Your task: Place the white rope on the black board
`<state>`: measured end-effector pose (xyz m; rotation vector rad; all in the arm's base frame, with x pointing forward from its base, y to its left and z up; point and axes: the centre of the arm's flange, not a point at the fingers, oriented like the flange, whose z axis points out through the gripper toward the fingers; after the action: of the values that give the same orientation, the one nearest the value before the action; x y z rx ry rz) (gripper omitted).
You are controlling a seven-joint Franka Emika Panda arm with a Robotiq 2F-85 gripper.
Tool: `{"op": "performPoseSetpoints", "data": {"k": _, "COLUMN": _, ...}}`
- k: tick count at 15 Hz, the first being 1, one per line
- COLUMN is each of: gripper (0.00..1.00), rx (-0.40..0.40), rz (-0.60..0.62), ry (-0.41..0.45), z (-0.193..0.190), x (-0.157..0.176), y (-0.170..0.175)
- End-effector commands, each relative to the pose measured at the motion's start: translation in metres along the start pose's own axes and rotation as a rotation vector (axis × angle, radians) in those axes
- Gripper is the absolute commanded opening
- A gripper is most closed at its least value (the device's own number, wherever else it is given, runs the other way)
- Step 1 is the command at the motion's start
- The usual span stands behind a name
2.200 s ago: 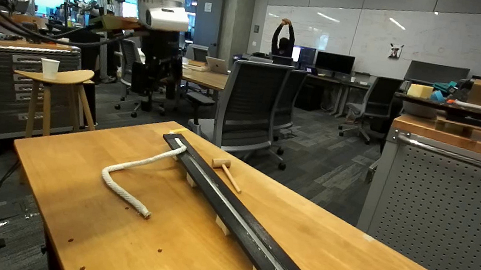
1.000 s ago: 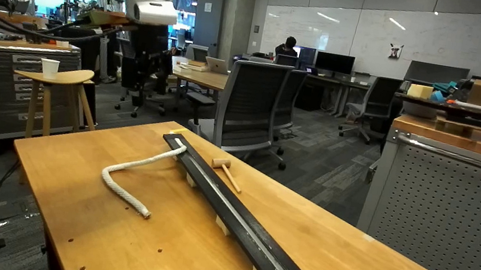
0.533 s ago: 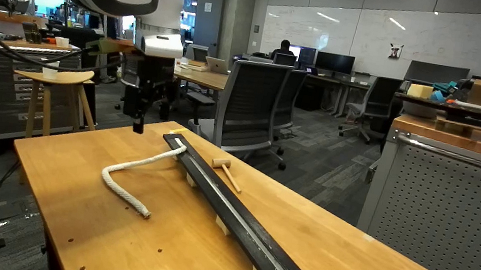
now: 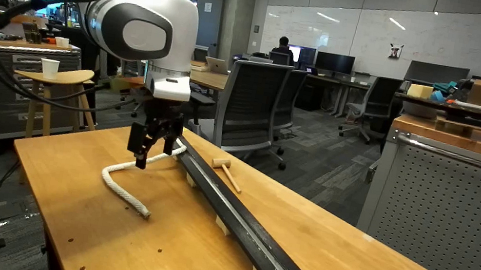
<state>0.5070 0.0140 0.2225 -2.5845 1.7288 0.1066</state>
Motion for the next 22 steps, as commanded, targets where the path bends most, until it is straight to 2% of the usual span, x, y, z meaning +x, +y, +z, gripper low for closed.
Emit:
{"op": "performPoseSetpoints", "data": {"k": 1, "gripper": 1.00, "rx": 0.001, "rz": 0.031, "ry": -0.042, "z": 0.024, "x": 0.022, "y": -0.026}}
{"op": "performPoseSetpoints", "data": {"k": 11, "gripper": 1.00, "rx": -0.061, "rz": 0.146, "ry": -0.114, "z": 0.080, "x": 0.049, "y": -0.027}}
{"op": "performPoseSetpoints", "data": {"k": 16, "gripper": 1.00, "rx": -0.118, "rz": 0.156, "ry": -0.140, "z": 0.102, "x": 0.046, "y": -0.018}}
{"op": "performPoseSetpoints", "data": {"k": 22, "gripper": 1.00, "rx": -0.150, "rz": 0.162, "ry": -0.149, "z": 0.119, "x": 0.040, "y": -0.013}}
